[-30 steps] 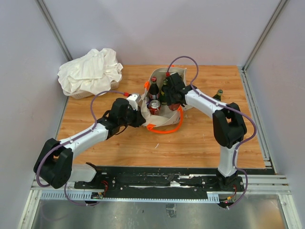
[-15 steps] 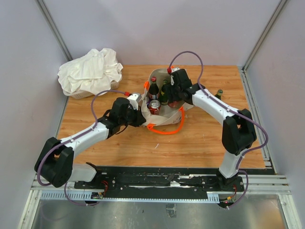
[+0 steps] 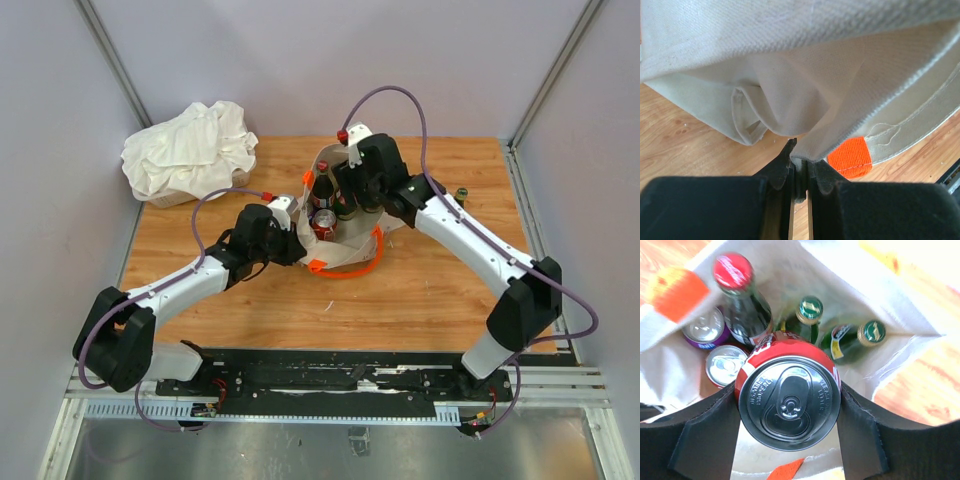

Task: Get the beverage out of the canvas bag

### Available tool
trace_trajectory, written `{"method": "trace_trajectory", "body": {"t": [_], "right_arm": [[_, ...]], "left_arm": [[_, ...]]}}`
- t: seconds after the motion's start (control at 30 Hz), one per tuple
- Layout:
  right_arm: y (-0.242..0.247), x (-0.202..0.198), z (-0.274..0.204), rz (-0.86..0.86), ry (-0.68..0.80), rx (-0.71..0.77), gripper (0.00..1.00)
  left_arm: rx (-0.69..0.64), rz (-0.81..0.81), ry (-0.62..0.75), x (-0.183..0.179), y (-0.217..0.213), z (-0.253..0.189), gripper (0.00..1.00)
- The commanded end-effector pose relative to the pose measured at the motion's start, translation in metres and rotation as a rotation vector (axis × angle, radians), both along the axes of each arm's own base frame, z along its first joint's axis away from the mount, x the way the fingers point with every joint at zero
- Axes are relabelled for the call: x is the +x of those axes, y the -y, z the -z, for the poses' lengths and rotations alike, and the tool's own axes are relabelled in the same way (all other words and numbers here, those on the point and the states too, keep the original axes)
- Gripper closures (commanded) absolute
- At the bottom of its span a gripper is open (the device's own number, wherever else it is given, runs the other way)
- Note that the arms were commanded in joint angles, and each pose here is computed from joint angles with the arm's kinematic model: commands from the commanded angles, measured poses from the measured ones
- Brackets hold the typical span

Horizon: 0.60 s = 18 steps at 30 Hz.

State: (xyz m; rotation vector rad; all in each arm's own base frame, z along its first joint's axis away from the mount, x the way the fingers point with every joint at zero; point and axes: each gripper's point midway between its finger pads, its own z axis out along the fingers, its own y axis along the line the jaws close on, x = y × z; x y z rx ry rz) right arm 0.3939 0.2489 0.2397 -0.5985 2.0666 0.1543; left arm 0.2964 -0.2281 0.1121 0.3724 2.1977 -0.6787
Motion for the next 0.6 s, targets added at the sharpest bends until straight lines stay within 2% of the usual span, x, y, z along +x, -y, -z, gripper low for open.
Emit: {"method": "trace_trajectory", "body": {"t": [0.0,0.17,0.33,0.43,0.57], "right_arm": [[0.003,-0.005,-0.106,0.019,0.276,0.039,0.99],[0.024,-0.019,-0.154,0.088,0.403,0.065,0.99],[0.081,-0.031,-0.176,0.298,0.483,0.001,0.99],[0.113,-0.040,-0.173,0.416,0.491,-0.053,0.99],[0.147,-0.050,-0.145,0.501,0.418,-0.075,0.99]], "left_arm": [[0.086,-0.023,-0.042,-0.003,-0.015,0.021,1.00],[0.085,-0.018,-0.039,-0.003,-0.014,0.021,0.99],[0.084,-0.016,-0.033,-0.004,-0.015,0.019,0.99],[0.087,-0.009,-0.029,-0.004,-0.015,0.017,0.99],[0.099,-0.009,-0.018,-0.003,-0.016,0.013,1.00]]}}
